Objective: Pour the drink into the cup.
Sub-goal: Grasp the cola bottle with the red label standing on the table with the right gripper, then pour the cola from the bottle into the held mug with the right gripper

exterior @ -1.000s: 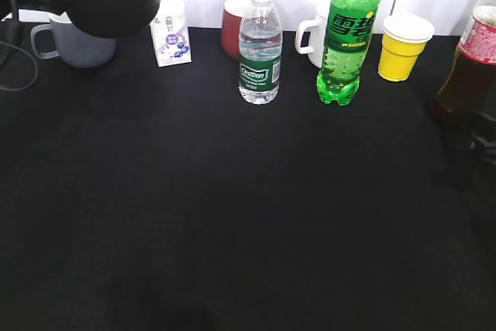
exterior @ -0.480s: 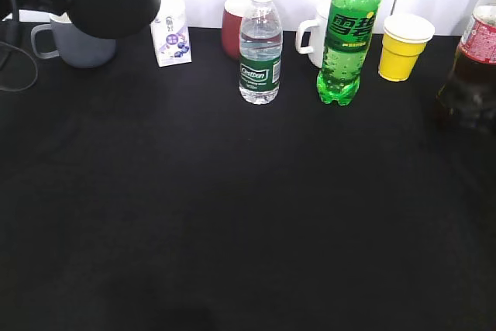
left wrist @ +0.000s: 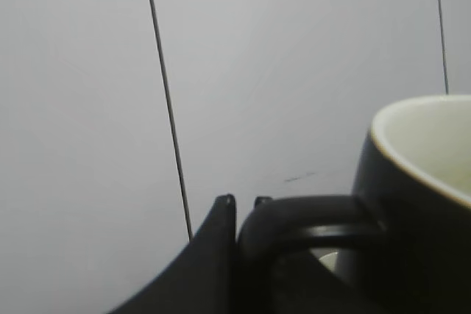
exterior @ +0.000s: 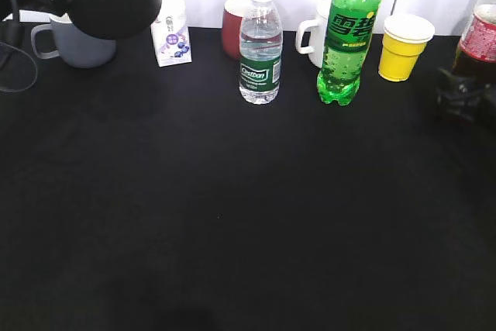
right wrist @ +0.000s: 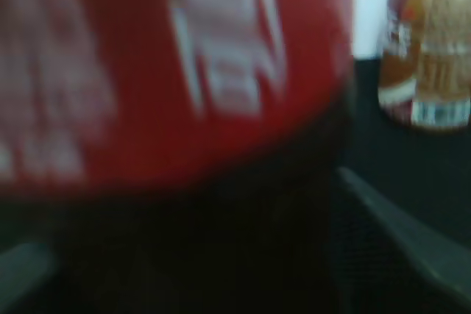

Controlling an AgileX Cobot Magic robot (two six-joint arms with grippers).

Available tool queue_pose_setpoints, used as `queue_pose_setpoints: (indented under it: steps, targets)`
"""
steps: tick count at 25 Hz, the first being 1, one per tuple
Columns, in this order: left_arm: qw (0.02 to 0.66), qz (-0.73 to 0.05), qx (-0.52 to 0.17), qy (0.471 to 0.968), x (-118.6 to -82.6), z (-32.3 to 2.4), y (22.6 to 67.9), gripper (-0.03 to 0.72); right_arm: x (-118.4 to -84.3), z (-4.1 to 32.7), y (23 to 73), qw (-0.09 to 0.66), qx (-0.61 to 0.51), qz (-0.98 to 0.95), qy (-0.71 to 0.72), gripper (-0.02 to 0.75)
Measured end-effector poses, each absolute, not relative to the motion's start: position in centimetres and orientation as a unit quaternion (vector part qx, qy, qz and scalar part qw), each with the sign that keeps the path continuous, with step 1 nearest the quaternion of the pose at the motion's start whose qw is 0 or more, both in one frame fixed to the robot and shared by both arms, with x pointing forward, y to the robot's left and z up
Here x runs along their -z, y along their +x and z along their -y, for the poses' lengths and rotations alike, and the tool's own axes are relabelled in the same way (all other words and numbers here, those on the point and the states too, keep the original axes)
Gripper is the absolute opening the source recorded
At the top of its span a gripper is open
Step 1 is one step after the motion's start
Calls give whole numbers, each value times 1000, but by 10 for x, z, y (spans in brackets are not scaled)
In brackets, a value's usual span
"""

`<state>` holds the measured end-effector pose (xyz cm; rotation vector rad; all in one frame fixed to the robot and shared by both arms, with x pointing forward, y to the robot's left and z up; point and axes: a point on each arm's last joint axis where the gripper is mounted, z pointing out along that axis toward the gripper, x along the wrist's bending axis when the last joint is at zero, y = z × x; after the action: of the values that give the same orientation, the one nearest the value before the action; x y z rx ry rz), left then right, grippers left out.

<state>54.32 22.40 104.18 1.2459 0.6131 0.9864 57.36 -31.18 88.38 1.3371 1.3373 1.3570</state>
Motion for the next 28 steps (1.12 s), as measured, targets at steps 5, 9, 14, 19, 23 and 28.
queue_pose_setpoints:
  steps: [5,9,14,19,23,28]
  targets:
    - [659,-270,-436,551,-1042,-224,543,36,-886,311,577,389,-546,-520,528,595]
    - [657,-270,-434,555,-1041,-224,543,36,-889,312,581,377,-561,-503,539,595]
    - [656,-269,-434,556,-1041,-223,543,36,-899,312,585,386,-569,-497,530,379]
    - [650,-274,-432,562,-1039,-224,544,36,-899,309,584,378,-572,-510,518,379]
    - [637,-264,-424,587,-1035,-221,543,36,-937,302,580,390,-589,-531,468,376]
    - [637,-256,-393,612,-1030,-216,541,36,-1035,289,544,394,-616,-553,400,376]
